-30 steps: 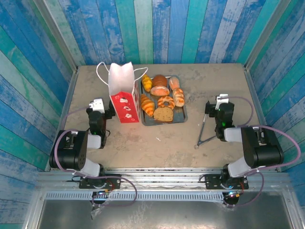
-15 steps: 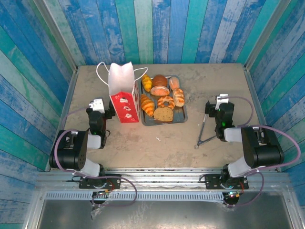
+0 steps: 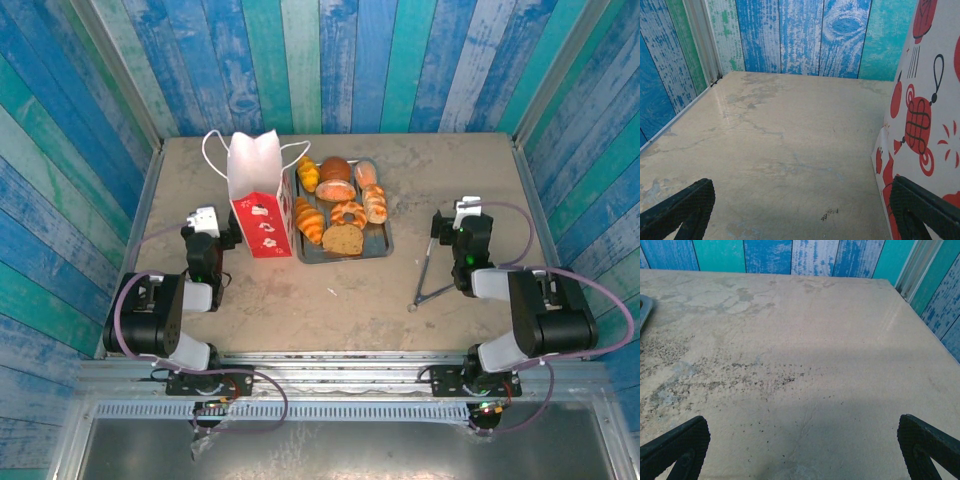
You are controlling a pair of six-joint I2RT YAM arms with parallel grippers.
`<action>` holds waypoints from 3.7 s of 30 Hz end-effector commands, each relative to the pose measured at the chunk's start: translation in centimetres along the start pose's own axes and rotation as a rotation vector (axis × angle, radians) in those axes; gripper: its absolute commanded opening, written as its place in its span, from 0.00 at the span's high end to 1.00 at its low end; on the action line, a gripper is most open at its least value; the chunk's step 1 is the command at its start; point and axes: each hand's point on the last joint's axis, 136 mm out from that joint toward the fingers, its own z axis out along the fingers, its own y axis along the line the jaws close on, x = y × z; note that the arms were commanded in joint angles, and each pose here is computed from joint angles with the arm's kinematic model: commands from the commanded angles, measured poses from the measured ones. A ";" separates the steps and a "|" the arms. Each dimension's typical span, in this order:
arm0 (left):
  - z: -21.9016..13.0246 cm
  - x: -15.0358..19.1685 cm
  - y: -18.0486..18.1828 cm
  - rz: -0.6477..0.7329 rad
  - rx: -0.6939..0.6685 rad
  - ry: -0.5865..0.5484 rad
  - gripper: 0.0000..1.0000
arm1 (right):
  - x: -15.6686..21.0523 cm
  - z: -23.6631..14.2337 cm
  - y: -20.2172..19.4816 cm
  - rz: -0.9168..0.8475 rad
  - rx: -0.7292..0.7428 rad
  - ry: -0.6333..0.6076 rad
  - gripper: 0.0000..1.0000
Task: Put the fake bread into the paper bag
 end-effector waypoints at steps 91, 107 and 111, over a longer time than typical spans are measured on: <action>-10.7 -5.0 -0.5 -0.614 0.047 0.259 0.06 | 12.5 -14.1 5.2 0.535 0.483 0.886 0.00; -10.5 -5.0 -0.4 -0.602 0.038 0.268 0.06 | 12.8 -11.9 4.2 0.508 0.466 0.838 0.00; -10.4 -5.0 -0.4 -0.601 0.038 0.272 0.06 | 13.0 -11.4 4.0 0.513 0.458 0.823 0.00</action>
